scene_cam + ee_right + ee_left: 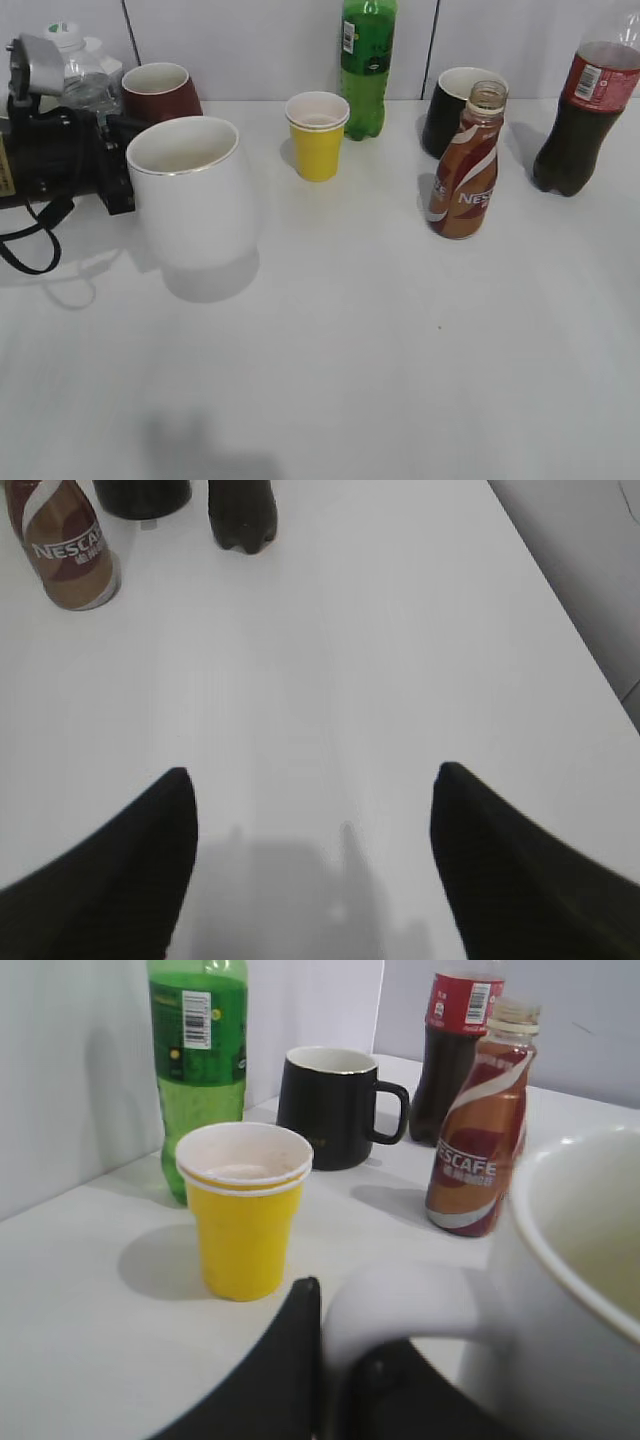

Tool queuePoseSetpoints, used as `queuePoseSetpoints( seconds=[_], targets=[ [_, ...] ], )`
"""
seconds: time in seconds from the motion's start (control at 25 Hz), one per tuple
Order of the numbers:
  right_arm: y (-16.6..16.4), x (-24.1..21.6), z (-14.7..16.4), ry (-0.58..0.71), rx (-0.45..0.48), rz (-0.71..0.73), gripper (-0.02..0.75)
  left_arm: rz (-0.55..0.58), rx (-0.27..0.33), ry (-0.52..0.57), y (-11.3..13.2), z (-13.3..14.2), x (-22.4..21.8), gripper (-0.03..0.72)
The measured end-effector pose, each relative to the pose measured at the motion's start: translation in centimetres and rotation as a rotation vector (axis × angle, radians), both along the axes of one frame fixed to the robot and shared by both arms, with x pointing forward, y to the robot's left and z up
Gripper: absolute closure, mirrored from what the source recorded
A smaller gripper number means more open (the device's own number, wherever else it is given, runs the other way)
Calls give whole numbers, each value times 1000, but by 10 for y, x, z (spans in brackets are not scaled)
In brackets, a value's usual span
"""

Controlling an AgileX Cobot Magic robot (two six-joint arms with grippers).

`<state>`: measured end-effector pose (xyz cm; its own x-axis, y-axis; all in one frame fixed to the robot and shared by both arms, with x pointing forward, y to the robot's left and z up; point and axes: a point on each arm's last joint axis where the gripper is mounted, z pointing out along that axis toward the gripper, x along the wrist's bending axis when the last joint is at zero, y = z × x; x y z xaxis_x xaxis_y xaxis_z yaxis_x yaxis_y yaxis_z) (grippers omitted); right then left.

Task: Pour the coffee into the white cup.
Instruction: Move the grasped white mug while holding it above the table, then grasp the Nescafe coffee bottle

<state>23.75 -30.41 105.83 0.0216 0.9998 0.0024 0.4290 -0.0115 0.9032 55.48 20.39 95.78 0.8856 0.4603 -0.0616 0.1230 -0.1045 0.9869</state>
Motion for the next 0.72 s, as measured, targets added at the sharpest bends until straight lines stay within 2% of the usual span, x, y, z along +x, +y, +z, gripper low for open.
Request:
queuePoseSetpoints(
  seconds=[0.2,0.4,0.52,0.6,0.72],
  targets=[
    [3,38,30,-173,-5,19,168,-11,8,0,0,-1,-1,653],
    [7,92,37,-212,-26,48,168,-12,9,-1,0,-1,-1,653],
    [10,118,30,-310,-20,66,168,-13,9,-1,0,-1,-1,653],
    [12,131,14,-361,-24,76,168,-13,10,-1,0,-1,-1,653],
    [14,146,-16,-371,-30,93,168,-13,10,-1,0,-1,-1,653]
  ],
)
